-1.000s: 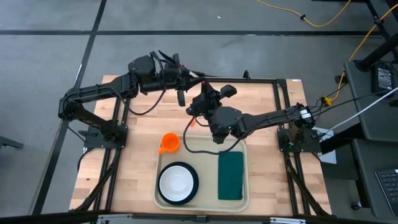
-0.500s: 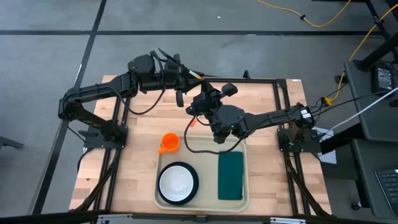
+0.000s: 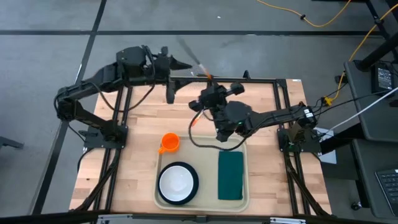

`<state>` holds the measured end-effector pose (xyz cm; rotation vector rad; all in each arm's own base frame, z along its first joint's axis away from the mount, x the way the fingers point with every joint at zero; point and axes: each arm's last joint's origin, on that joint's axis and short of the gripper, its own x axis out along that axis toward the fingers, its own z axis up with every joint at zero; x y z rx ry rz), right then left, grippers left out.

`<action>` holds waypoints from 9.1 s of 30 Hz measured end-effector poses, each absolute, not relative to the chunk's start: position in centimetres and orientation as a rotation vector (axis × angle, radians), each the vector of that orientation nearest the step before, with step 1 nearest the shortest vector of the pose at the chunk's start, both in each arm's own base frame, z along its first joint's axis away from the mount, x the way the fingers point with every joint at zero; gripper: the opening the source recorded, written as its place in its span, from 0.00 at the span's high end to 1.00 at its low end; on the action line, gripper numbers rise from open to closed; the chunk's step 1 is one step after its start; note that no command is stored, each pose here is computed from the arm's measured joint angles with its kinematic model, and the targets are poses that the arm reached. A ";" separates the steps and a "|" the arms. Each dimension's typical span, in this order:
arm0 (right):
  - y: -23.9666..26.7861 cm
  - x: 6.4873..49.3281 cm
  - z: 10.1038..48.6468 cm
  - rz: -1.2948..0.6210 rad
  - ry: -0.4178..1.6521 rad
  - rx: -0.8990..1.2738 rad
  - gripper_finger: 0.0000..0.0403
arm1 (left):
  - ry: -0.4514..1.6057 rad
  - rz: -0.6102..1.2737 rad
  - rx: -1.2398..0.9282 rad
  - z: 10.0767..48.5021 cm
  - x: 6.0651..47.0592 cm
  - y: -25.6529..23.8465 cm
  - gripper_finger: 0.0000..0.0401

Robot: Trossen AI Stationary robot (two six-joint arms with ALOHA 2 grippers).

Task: Set up tray
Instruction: Put the orange knife on the green napkin

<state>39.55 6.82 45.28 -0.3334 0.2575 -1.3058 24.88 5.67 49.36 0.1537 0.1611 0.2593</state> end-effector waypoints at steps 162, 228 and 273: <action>20.8 19.1 21.9 -0.575 -0.051 0.998 0.95 | 0.275 -0.600 -0.788 27.8 41.4 3.6 0.55; 18.9 22.7 23.1 -0.632 -0.091 0.970 0.95 | 0.183 -0.500 -0.783 26.1 45.3 2.5 0.97; 16.7 20.9 27.8 -0.470 0.120 0.937 0.85 | 0.174 -0.499 -0.750 26.2 45.2 3.7 0.98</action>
